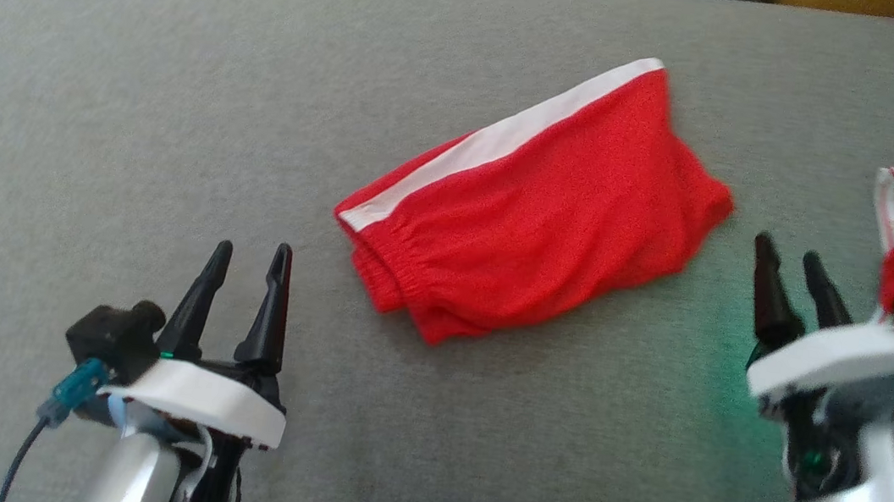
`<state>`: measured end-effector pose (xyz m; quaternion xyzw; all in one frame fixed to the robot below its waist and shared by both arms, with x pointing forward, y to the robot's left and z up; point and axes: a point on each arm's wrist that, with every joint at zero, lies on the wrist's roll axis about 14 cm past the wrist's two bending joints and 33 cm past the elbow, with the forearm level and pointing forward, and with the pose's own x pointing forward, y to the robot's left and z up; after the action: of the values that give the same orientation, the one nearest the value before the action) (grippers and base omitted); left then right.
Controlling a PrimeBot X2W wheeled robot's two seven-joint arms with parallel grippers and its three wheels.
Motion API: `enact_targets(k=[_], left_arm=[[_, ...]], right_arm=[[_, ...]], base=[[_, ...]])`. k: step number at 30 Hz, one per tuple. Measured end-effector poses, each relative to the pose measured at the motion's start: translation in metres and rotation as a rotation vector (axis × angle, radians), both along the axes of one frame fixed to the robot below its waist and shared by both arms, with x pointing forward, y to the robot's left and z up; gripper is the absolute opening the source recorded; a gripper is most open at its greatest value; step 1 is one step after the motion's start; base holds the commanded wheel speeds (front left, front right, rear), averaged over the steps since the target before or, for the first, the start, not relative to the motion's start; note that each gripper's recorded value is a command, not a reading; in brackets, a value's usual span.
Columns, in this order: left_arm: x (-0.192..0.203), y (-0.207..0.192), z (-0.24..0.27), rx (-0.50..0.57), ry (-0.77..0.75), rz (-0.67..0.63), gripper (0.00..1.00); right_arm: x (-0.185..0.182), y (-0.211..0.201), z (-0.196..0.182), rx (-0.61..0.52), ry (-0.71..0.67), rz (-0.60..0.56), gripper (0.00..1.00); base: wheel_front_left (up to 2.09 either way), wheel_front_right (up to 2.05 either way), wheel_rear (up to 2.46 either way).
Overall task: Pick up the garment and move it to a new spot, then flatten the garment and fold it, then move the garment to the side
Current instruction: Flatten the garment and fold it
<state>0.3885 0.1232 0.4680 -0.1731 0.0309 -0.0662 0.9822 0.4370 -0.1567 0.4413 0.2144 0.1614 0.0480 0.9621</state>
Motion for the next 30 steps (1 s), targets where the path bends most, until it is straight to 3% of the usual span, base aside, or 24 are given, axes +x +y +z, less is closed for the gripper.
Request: enact_targets(k=[5,12,30], left_arm=[[-0.001,0.015,-0.008,0.002,0.027,0.042,1.0],[-0.009,0.029,-0.018,0.014,0.061,0.086,1.0],[-0.008,0.018,-0.019,0.02,0.065,0.056,1.0]], right_arm=[[0.029,0.014,-0.021,0.104,0.135,0.019,1.0],[0.039,0.029,-0.061,0.179,0.326,0.032,1.0],[0.055,0.065,-0.059,0.317,0.371,0.087,1.0]], base=[[0.0,0.0,0.0],[0.0,0.0,0.0],[0.0,0.0,0.0]])
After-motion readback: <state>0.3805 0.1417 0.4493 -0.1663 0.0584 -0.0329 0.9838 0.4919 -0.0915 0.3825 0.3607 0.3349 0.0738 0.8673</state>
